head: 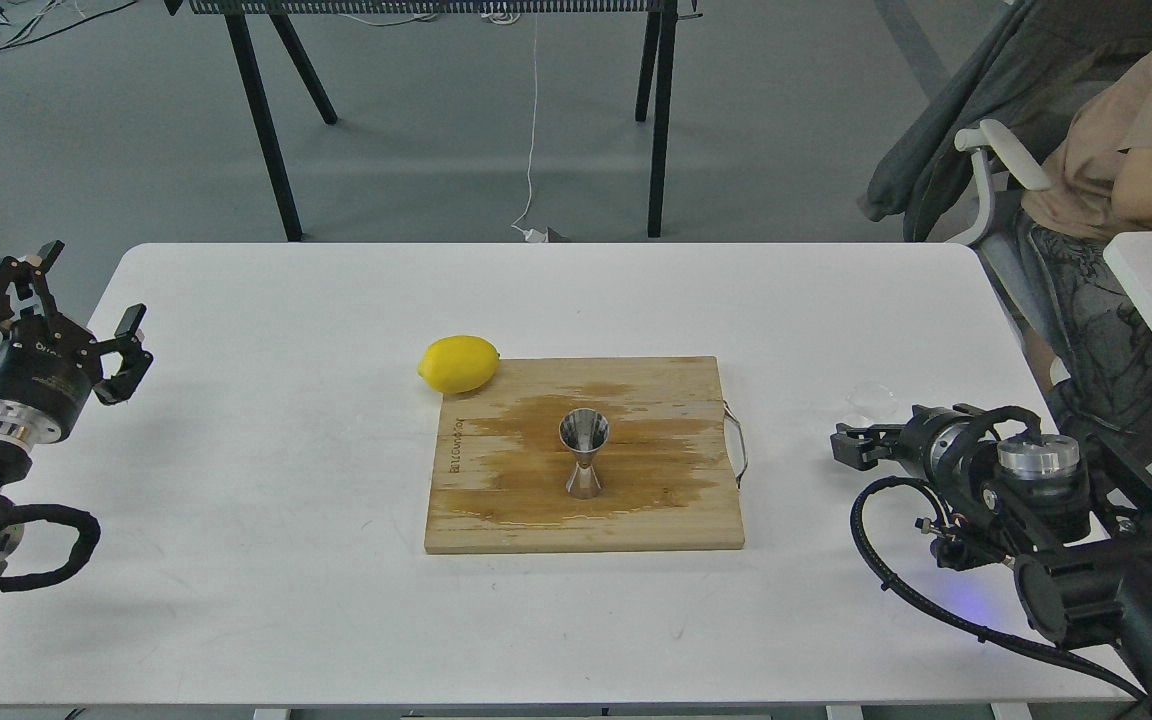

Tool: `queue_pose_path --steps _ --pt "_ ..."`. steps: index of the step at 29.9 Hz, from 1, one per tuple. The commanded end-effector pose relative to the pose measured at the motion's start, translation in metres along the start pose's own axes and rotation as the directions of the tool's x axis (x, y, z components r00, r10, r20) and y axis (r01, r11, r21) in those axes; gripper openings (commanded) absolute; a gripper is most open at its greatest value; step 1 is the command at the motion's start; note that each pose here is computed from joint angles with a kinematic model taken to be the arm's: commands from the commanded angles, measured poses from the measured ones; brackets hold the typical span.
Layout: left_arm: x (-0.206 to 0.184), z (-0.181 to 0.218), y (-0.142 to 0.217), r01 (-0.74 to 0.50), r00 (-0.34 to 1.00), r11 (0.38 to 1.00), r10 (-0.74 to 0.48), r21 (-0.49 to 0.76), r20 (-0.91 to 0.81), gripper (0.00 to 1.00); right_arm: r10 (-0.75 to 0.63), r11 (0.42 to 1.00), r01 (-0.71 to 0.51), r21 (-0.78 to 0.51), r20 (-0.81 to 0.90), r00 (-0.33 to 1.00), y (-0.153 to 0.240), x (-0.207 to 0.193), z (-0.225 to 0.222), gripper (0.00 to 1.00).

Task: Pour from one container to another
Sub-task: 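Move the right gripper toward the small clear glass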

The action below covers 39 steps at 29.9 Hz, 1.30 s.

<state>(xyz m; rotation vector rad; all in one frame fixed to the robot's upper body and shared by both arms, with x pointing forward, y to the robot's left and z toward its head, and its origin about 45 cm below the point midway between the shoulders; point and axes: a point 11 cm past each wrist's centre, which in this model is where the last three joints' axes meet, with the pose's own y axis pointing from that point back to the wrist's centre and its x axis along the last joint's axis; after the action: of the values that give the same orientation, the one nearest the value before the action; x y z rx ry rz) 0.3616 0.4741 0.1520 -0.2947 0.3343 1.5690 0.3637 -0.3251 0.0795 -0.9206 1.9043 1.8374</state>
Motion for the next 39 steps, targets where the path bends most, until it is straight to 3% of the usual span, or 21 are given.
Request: queue_pose_path --steps 1,21,39 --pt "-0.0004 -0.002 0.0001 -0.001 1.0 1.0 0.001 0.002 -0.003 0.98 -0.003 1.0 0.004 0.001 -0.002 1.0 0.0001 -0.0019 0.0003 0.88" --pt "0.0001 -0.0014 0.0002 -0.002 1.0 1.0 0.002 0.001 -0.002 0.98 -0.017 1.0 0.017 0.006 -0.009 1.0 0.0012 -0.0076 0.0004 0.82" --pt "0.002 -0.0019 0.001 -0.008 1.0 1.0 0.008 0.003 0.0 0.98 -0.019 1.0 0.02 0.013 -0.027 0.999 0.0018 -0.0084 0.0003 0.54"
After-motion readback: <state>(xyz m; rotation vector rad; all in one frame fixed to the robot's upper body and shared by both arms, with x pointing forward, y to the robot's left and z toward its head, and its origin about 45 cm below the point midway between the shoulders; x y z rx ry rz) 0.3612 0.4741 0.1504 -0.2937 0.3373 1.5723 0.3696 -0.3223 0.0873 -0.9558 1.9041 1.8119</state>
